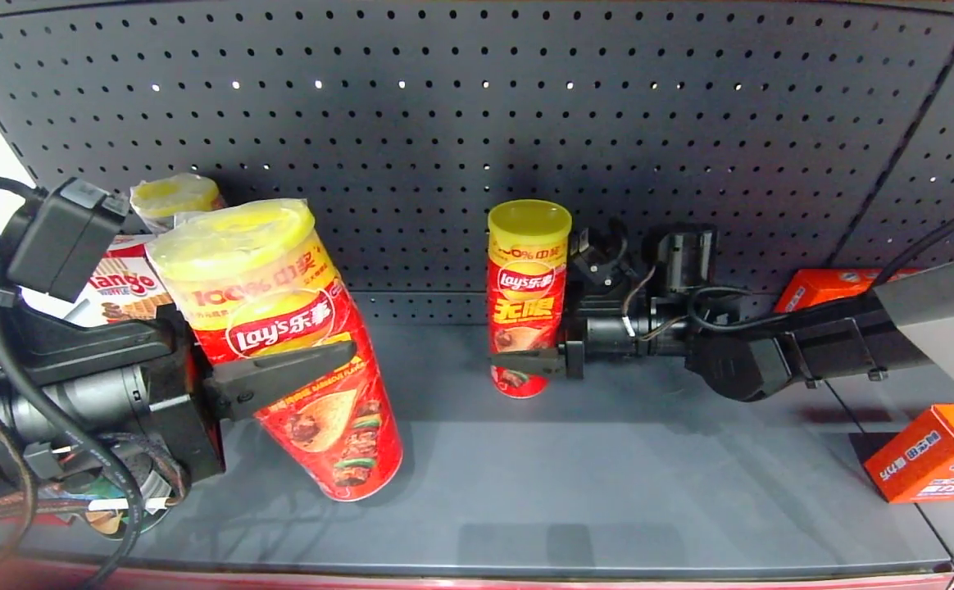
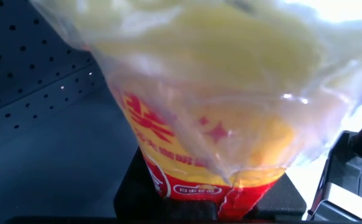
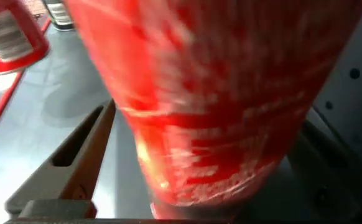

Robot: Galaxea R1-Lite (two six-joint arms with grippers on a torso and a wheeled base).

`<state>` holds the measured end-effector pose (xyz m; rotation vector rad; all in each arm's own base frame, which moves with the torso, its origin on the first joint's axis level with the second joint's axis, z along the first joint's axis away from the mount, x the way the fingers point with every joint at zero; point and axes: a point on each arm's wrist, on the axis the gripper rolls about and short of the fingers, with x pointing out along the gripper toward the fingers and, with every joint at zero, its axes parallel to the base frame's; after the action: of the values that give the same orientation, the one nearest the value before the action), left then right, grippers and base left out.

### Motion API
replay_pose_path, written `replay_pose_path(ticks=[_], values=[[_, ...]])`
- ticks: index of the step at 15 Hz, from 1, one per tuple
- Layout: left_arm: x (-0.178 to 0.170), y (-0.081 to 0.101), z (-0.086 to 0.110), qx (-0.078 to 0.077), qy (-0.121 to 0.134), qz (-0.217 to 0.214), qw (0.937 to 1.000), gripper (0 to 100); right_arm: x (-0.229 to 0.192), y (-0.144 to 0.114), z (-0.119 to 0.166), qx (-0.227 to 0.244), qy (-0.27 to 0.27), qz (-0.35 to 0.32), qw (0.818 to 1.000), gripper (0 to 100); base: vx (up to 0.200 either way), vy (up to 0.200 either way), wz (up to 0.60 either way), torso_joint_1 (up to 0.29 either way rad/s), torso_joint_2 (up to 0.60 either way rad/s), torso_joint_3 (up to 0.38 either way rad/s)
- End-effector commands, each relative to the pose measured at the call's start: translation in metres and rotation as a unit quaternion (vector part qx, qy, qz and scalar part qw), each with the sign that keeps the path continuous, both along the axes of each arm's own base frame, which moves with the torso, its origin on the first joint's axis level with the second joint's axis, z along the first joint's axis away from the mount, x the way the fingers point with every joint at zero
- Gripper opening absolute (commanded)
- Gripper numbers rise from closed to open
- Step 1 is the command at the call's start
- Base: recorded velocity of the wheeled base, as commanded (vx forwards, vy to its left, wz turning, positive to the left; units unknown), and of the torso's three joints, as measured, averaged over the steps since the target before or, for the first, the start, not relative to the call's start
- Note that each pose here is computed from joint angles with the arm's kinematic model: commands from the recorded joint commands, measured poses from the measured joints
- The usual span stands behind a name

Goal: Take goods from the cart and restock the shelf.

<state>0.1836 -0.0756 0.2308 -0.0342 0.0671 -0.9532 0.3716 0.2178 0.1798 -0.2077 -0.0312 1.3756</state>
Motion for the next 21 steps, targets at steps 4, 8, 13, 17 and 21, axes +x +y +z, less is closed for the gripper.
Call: replay_pose_path(ticks=[4,8,13,17,21], values=[[0.0,0.001,0.001,-0.001,-0.001,0.002,1.0,0,-0.001,0.004,-0.005,-0.002,0.003,0.003,1.0,0,0.0,0.0,0.0,0.0,0.0,0.0],[-0.001,0.001,0.001,0.0,-0.002,0.002,1.0,0,-0.021,-0.005,0.017,0.005,-0.011,0.006,1.0,0,0.0,0.0,0.0,0.0,0.0,0.0],[-0.001,0.0,0.001,-0.001,-0.003,0.0,1.0,0,-0.086,-0.014,0.017,0.015,-0.026,0.039,0.999,0,0.0,0.0,0.0,0.0,0.0,0.0],[-0.001,0.0,0.001,-0.001,-0.003,0.001,1.0,0,-0.126,-0.024,-0.006,0.007,-0.015,0.046,0.999,0,0.0,0.0,0.0,0.0,0.0,0.0],[-0.001,0.0,0.001,-0.001,-0.003,0.0,1.0,0,-0.132,-0.029,-0.025,0.001,-0.006,0.044,0.999,0,0.0,0.0,0.0,0.0,0.0,0.0]])
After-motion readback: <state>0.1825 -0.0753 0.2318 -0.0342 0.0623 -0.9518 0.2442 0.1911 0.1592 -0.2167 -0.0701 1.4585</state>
